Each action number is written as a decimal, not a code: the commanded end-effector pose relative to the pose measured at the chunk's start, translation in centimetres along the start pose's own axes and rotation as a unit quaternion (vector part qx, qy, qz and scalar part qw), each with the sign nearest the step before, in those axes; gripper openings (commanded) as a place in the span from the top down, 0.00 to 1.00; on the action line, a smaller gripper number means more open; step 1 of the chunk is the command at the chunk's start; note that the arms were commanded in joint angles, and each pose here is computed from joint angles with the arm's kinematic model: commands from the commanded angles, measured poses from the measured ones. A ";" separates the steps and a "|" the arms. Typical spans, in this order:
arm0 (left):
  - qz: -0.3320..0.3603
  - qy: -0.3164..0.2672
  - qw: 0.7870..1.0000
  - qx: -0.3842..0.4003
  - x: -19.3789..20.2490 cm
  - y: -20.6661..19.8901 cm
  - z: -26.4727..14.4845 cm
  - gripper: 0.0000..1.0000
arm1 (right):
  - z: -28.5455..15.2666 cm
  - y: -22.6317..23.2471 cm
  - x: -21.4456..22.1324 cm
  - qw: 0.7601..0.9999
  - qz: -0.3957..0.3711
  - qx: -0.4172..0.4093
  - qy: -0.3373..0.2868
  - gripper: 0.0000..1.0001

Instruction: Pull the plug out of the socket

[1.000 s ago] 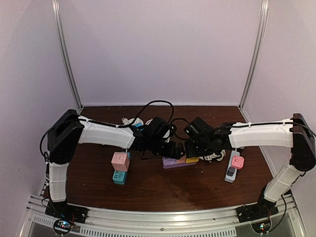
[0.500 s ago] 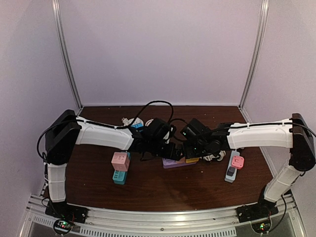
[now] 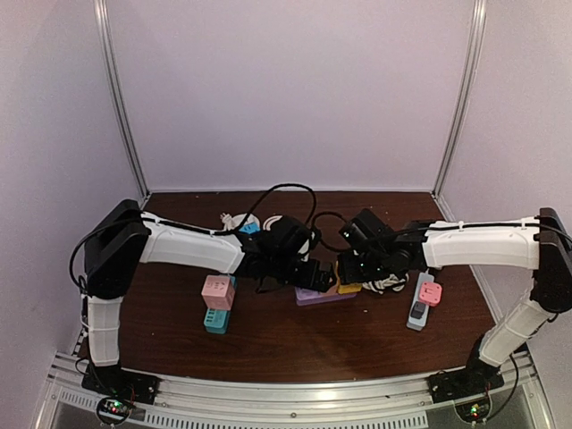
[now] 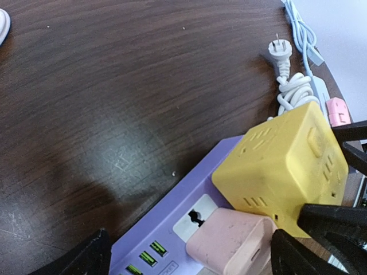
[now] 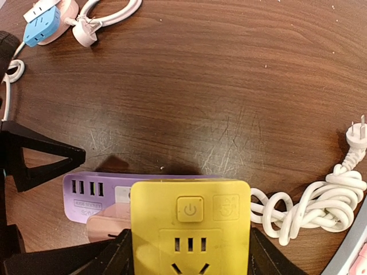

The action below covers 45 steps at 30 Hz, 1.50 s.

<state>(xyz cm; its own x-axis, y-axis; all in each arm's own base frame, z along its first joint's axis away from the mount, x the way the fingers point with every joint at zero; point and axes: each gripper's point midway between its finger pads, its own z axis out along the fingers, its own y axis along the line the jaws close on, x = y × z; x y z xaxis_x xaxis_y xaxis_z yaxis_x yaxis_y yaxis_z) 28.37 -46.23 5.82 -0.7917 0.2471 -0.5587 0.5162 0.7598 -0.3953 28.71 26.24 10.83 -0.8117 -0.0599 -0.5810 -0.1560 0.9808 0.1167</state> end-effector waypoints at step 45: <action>0.064 -0.010 0.998 -0.012 -4.6 -2.0 -6.5 0.02 | 7.4 -21.5 -19.5 0.941 0.261 -0.146 -0.160 0.79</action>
<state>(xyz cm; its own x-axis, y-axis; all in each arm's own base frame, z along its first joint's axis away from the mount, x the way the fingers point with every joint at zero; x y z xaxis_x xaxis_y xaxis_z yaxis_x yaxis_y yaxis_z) 28.56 -45.46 11.13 -0.7370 0.3635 -0.5698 0.5951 0.7487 -0.2921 49.59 7.61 10.67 -0.6640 0.4899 -0.5649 0.1345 0.8214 0.5543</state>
